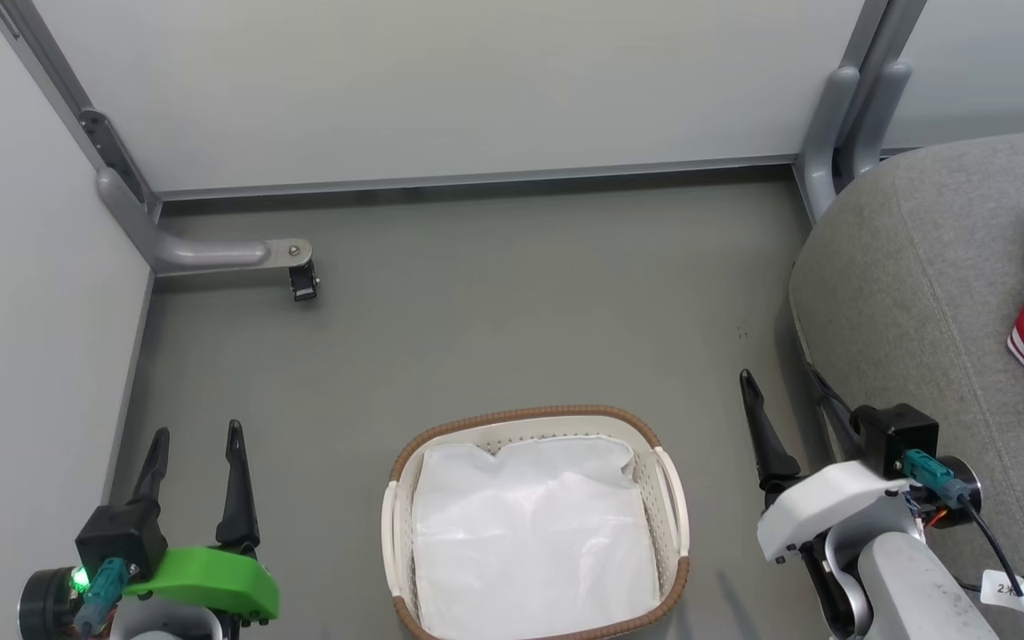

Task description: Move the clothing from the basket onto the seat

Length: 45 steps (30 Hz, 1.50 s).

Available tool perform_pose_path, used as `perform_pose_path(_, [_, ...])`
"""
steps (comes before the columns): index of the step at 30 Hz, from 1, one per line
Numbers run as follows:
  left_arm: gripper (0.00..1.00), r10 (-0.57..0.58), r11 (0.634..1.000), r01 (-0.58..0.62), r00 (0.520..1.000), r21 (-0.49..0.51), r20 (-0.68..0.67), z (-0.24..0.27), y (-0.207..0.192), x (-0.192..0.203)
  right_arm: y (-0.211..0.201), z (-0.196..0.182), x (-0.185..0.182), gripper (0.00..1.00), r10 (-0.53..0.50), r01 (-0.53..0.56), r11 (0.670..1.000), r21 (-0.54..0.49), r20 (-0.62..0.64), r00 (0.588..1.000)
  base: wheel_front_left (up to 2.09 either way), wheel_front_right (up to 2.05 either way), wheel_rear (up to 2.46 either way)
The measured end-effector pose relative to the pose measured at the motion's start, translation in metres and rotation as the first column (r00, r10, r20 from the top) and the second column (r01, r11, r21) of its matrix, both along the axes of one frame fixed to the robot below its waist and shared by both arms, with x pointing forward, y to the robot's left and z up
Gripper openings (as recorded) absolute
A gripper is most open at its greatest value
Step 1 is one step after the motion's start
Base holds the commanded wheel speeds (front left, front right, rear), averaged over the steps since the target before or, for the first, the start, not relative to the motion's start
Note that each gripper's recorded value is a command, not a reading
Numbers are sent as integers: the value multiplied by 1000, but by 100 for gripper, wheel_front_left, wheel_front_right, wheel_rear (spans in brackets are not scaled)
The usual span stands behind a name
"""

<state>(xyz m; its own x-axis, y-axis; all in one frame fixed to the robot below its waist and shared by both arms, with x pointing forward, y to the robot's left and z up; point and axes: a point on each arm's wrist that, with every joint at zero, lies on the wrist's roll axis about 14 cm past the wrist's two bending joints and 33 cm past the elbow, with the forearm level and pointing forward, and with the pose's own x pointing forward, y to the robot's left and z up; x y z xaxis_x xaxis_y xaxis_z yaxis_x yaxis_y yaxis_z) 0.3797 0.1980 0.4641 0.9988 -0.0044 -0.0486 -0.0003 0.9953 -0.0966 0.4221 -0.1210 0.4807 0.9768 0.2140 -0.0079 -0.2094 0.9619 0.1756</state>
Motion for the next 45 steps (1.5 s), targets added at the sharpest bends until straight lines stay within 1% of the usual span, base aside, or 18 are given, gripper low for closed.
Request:
perform_pose_path(7, [100, -6, 1000, 6, 1000, -10, 9, 3, -3, -12, -2, 4, -13, 100, -5, 5, 1000, 12, 8, 1000, 0, 0, 0])
perform_pose_path(12, [100, -5, 999, 5, 1000, -53, 3, 0, -6, -16, 0, 6, -17, 100, -2, 2, 1000, 19, 12, 1000, 0, 0, 0])
perform_pose_path(19, [100, -30, 996, 31, 1000, -79, 4, 0, -17, -17, 0, 6, -19, 100, -2, 1, 999, 33, 8, 1000, 0, 0, 0])
perform_pose_path(20, [0, -30, 996, 30, 1000, -83, 3, 0, -17, -18, 0, 6, -19, 0, -2, 2, 999, 33, 6, 1000, 0, 0, 0])
perform_pose_path(27, [0, -28, 994, 21, 997, -106, -68, -21, -19, -25, -1, -25, -35, 0, -9, 13, 999, 44, -94, 995, 0, 0, 0])
perform_pose_path(35, [0, 18, 968, -39, 996, -248, -88, -21, -12, -25, -12, -21, -32, 0, -57, 79, 981, 177, -127, 990, 0, 0, 0])
perform_pose_path(45, [0, 51, 913, -86, 994, -398, -98, -18, -7, -22, -24, -19, -31, 0, -96, 148, 934, 326, -170, 981, 0, 0, 0])
